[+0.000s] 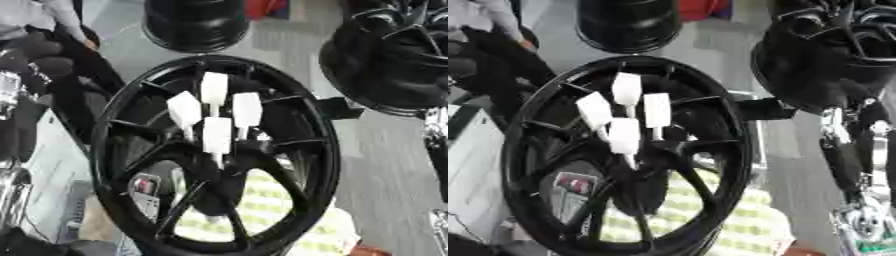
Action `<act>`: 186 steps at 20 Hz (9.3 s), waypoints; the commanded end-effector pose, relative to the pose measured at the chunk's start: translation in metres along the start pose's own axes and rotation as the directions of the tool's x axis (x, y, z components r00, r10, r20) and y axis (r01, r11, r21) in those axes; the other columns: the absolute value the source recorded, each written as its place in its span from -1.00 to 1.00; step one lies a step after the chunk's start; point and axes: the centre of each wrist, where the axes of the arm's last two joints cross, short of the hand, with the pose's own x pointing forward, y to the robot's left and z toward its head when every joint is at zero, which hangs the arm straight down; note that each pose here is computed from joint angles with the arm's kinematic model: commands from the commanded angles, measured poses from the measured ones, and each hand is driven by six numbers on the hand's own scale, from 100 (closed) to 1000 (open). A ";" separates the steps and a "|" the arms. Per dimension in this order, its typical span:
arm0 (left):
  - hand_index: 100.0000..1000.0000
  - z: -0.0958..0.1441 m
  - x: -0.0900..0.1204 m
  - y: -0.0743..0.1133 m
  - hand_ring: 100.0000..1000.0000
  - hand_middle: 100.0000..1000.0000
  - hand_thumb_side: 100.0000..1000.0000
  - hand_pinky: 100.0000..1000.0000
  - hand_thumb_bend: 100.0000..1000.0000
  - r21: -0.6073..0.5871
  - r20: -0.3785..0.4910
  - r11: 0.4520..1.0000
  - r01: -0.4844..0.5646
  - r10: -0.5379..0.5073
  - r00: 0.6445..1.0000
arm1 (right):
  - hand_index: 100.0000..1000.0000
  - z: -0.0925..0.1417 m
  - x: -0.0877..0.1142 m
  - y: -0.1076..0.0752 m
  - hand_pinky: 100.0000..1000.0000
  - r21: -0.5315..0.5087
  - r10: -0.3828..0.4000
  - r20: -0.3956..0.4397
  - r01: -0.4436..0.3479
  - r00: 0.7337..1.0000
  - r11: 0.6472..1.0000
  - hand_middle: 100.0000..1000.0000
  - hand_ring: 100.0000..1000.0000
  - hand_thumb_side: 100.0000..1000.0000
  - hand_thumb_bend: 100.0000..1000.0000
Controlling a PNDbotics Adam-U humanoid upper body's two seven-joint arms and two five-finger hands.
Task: Pull the pin out of the wheel hub.
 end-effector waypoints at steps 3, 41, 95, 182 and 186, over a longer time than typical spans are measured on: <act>0.63 -0.004 0.007 0.001 0.34 0.35 0.41 0.53 -1.00 -0.012 0.030 1.000 0.016 -0.016 0.999 | 0.59 -0.003 0.004 -0.004 0.36 0.000 0.001 0.019 -0.001 1.000 1.000 0.29 0.67 0.22 -1.00; 0.61 -0.144 0.164 -0.022 0.46 0.41 0.18 0.52 -1.00 -0.601 0.770 -0.297 0.742 -0.465 0.437 | 0.59 0.001 0.002 -0.005 0.36 0.081 0.045 0.025 -0.047 0.999 0.996 0.29 0.68 0.23 -1.00; 0.58 -0.191 0.034 -0.047 0.50 0.49 -0.18 0.54 -0.28 -0.646 0.763 -0.478 0.595 -0.435 0.479 | 0.59 -0.001 0.004 -0.002 0.36 0.084 0.017 0.028 -0.019 0.999 0.996 0.28 0.68 0.24 -1.00; -0.26 -0.223 0.095 -0.030 -0.56 -0.48 -0.93 -0.23 -1.00 -0.700 0.667 -0.209 0.683 -0.533 0.521 | 0.60 0.000 0.003 -0.002 0.37 0.060 -0.004 0.007 0.004 1.000 0.998 0.27 0.68 0.24 -1.00; -0.24 -0.237 0.125 0.007 -0.57 -0.47 -0.94 -0.22 -1.00 -0.697 0.585 -0.071 0.714 -0.632 0.508 | 0.60 0.001 0.002 -0.004 0.37 0.055 0.009 0.008 -0.009 1.000 0.998 0.27 0.68 0.23 -1.00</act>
